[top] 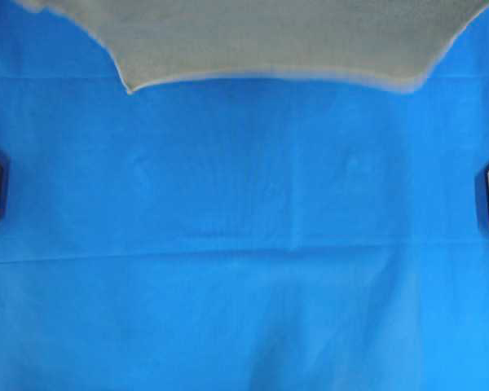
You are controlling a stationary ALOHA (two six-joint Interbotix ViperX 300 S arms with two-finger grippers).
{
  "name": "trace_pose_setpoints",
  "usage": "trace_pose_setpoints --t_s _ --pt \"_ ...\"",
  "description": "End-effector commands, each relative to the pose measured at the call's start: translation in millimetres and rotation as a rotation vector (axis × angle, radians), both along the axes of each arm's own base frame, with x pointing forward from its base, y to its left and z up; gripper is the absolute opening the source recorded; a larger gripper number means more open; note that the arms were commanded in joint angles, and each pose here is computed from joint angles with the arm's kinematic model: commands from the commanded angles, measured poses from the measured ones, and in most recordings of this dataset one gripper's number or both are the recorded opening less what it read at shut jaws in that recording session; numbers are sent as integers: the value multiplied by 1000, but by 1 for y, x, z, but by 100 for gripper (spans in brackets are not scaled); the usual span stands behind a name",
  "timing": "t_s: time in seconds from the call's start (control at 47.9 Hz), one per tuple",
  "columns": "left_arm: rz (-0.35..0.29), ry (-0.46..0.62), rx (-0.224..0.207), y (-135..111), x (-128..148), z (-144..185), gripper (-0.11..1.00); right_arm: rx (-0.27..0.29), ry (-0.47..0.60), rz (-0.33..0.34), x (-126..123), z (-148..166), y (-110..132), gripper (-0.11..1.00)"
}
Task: Fold a large towel.
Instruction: 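Lift the towel with both grippers and shake it out upward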
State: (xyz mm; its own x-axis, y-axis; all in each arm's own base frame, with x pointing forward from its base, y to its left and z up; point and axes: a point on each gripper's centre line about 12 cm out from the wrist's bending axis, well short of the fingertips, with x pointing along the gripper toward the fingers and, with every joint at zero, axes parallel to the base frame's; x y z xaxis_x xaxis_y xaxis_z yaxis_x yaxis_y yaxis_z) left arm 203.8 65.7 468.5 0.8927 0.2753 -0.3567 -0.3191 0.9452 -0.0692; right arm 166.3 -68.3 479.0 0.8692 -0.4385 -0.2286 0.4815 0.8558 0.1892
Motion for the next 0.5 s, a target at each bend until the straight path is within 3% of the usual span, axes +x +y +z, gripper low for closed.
trace_pose_setpoints --t_s 0.0,0.084,0.23,0.334,0.481 --pt "-47 -47 -75 -20 -11 15 0 62 -55 163 2 17 28 0" --pt "-86 -84 -168 -36 -17 19 1 109 -98 324 5 27 55 0" --pt "-152 -171 -295 -57 -33 35 0 119 -186 496 6 43 83 0" --pt "-167 -209 -366 -63 -42 42 0 118 -225 571 9 48 95 0" --pt "-156 -211 -429 -64 -40 41 0 118 -226 589 16 46 100 0"
